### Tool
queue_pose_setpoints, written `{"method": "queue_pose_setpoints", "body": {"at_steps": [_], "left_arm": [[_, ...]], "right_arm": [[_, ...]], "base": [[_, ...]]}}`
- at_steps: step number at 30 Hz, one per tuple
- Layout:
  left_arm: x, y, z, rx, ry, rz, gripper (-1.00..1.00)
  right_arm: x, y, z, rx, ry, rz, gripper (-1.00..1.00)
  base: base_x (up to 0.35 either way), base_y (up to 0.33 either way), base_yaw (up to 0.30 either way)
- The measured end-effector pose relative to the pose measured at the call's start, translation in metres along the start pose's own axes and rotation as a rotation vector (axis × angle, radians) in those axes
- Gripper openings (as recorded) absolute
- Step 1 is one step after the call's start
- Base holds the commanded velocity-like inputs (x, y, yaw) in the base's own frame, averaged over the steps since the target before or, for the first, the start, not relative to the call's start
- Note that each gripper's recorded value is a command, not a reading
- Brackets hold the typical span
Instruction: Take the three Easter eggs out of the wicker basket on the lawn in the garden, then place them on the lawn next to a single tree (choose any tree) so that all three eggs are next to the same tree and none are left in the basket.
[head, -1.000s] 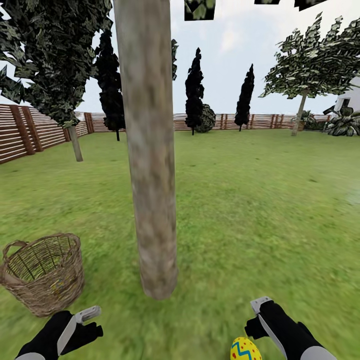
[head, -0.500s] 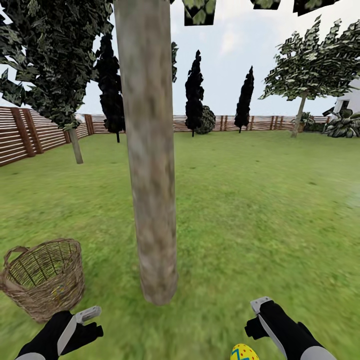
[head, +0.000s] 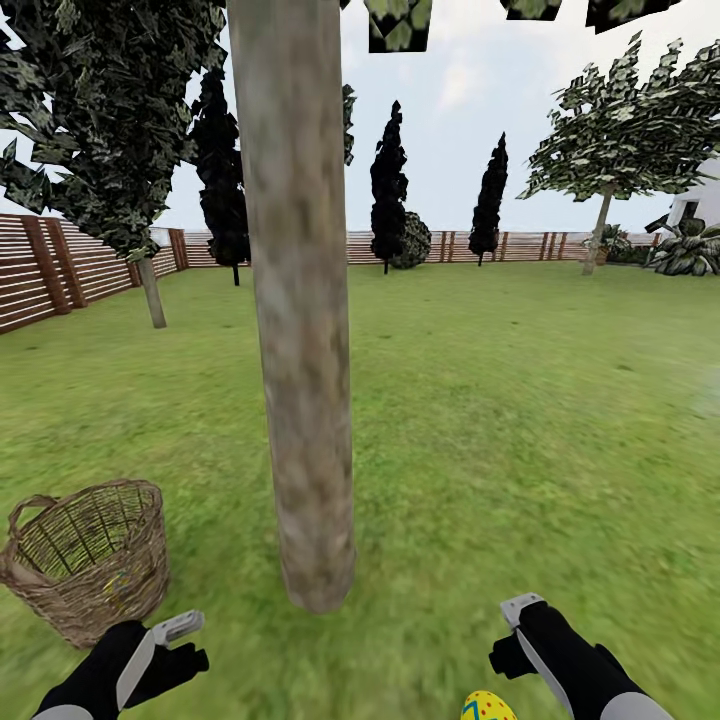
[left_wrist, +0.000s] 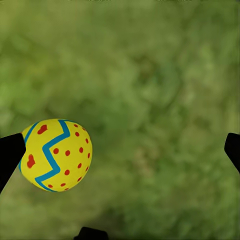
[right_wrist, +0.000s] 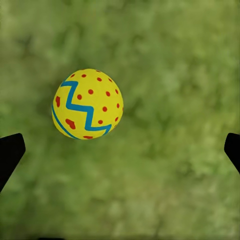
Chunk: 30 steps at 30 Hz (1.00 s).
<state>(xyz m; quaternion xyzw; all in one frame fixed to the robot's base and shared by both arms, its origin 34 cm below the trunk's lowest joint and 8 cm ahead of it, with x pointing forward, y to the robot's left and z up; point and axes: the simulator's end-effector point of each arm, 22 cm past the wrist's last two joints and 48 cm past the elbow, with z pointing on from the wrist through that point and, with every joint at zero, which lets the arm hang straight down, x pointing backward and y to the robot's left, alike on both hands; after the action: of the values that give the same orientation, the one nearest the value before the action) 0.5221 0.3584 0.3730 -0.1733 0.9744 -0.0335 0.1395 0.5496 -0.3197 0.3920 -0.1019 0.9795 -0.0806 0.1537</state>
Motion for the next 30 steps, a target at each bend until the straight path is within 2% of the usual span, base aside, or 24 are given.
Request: {"method": "queue_pose_setpoints", "body": {"at_steps": [6,14,25,30], "left_arm": [[-0.0007,-0.0004,-0.0001,0.001,-0.001,-0.001,1.00],[0.0008,-0.0005,0.0006,0.002,0.002,-0.004,1.00],[-0.0002,-0.0002,0.0001,0.005,0.001,-0.006,1.00],[-0.0026,-0.0019,-0.0011,0.015,-0.005,-0.010,1.00]], "right_arm": [[0.0003,0.0000,0.0002,0.000,0.001,0.000,1.00],[0.0004,0.0002,0.0005,0.000,0.002,0.000,1.00],[0.0011,-0.0007,0.0006,0.001,0.003,0.000,1.00],[0.0009,-0.0007,0.0004,0.002,0.002,0.000,1.00]], "base": [[-0.050,0.000,0.000],[-0.315,0.048,0.000],[-0.320,0.169,0.000],[-0.094,0.293,0.000]]}}
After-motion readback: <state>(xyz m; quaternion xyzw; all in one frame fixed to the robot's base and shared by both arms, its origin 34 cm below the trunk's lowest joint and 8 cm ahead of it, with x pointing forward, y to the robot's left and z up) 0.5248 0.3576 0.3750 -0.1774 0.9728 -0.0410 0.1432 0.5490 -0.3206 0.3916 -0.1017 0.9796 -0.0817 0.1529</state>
